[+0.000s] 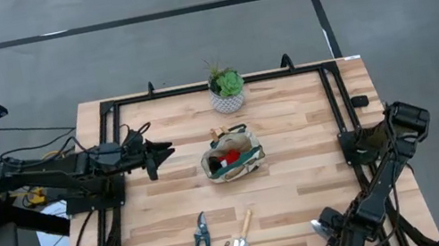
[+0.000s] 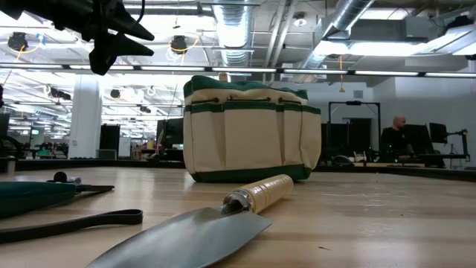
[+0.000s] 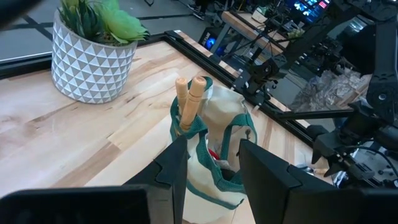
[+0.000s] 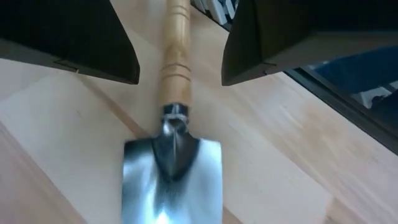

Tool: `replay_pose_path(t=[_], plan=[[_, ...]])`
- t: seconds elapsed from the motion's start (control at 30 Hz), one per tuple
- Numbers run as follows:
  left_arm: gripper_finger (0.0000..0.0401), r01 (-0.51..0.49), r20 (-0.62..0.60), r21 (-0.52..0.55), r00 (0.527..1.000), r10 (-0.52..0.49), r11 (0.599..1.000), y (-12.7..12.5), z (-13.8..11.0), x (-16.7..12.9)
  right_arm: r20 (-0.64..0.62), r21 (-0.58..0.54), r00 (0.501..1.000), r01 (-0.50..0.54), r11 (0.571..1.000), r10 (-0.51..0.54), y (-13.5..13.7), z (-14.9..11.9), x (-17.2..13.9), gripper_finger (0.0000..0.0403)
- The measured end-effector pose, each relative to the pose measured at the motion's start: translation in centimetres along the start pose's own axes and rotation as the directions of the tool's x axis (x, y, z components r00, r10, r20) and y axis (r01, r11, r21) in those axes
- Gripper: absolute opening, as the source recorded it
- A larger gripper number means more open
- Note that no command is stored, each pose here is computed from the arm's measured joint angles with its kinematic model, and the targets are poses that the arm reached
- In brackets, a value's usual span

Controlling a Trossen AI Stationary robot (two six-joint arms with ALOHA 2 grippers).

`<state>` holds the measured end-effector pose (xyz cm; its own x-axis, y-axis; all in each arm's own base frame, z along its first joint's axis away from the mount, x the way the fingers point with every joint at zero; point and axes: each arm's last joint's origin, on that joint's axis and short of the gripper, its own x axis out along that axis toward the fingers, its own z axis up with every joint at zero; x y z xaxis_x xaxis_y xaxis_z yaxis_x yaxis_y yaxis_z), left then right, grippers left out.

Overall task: Pick & Place Garden tools in Gardening bag
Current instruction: Put the trowel into the gardening bag

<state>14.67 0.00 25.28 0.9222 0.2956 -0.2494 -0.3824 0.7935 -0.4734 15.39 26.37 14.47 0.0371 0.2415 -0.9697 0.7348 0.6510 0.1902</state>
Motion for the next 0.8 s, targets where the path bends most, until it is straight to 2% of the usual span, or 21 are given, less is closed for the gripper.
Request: replay_pose_path(t=[0.13, 0.27, 0.43, 0.6, 0.73, 0.8], plan=[[0.0113, 0.003, 0.003, -0.002, 1.0, -0.003, 1.0, 0.0, 0.0, 0.0, 0.029, -0.002, 0.999, -0.03, 1.0, 0.031, 0.2, 0.0, -0.2, 0.0222], [0.0113, 0.004, 0.006, -0.003, 1.0, -0.004, 1.0, 0.0, 0.1, 0.0, 0.093, 0.003, 0.991, -0.091, 0.996, 0.091, 0.2, 0.3, -1.8, 0.0222], [0.0113, 0.007, 0.01, -0.005, 1.0, -0.007, 1.0, -0.1, 0.1, 0.0, 0.14, 0.017, 0.99, -0.031, 0.999, 0.029, -0.8, 0.7, -2.9, 0.0221], [0.0113, 0.008, 0.009, -0.005, 1.0, -0.008, 1.0, -0.1, 0.1, 0.0, 0.114, 0.014, 0.993, -0.025, 1.0, 0.024, -0.6, 0.5, -2.1, 0.0221], [0.0113, 0.013, 0.006, -0.005, 1.0, -0.013, 1.0, -0.1, 0.1, 0.0, 0.091, -0.001, 0.994, -0.06, 0.998, 0.06, 0.2, 0.2, -0.6, 0.0221], [0.0113, 0.014, 0.005, -0.005, 1.0, -0.014, 1.0, -0.1, 0.1, 0.0, 0.065, -0.002, 0.997, -0.043, 0.999, 0.043, 0.4, 0.1, 0.3, 0.0221]])
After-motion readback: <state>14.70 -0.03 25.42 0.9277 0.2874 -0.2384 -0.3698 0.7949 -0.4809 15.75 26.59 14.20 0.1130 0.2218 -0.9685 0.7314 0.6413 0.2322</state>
